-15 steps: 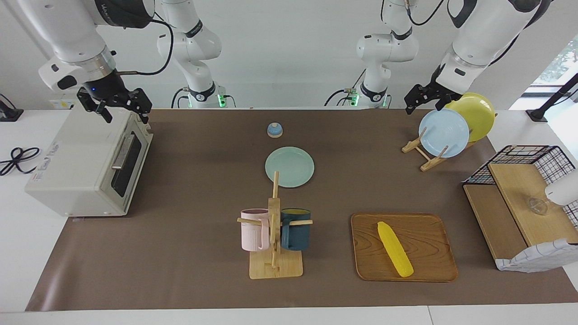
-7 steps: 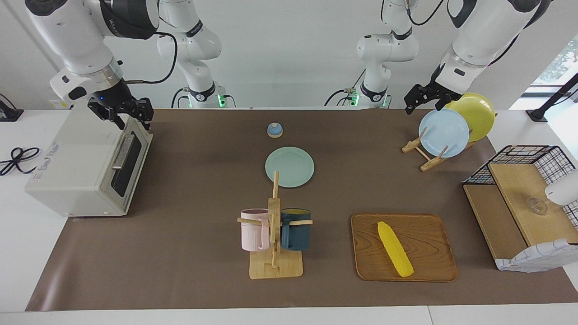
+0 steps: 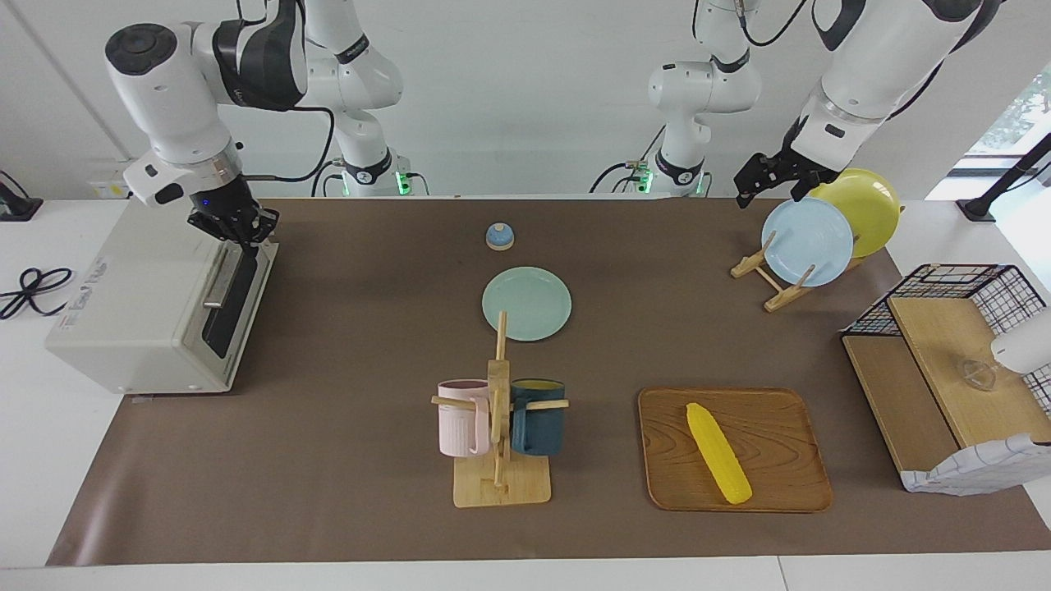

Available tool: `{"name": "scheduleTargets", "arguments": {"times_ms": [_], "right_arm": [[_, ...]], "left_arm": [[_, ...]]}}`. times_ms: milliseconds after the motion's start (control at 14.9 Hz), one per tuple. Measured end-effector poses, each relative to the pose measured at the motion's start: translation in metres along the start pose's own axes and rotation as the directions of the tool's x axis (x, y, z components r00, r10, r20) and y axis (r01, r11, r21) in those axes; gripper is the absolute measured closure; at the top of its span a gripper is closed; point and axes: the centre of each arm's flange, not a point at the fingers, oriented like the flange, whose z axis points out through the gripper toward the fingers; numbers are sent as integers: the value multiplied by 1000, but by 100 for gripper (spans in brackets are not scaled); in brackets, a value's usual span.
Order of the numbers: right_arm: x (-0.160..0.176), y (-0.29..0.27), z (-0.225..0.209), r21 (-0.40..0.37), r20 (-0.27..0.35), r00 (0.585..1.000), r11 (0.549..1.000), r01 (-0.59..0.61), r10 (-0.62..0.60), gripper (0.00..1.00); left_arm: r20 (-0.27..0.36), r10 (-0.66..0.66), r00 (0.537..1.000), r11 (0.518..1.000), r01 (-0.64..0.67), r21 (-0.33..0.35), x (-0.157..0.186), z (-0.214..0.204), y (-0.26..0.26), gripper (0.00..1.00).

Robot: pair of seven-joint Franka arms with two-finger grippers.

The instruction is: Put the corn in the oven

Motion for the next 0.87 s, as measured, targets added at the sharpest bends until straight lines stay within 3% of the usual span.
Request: {"name": "scheduleTargets", "arguments": {"times_ms": [604, 872], "right_arm": [[-7, 35, 42, -29, 26, 998, 998, -59, 60, 99], [-7, 47, 59, -64, 38, 999, 997, -34, 36, 99]], "left_arm": [[-68, -6, 998, 1000, 4, -26, 12, -3, 1, 0], [-92, -11, 996, 999, 6, -48, 61, 38, 12, 0]]}}
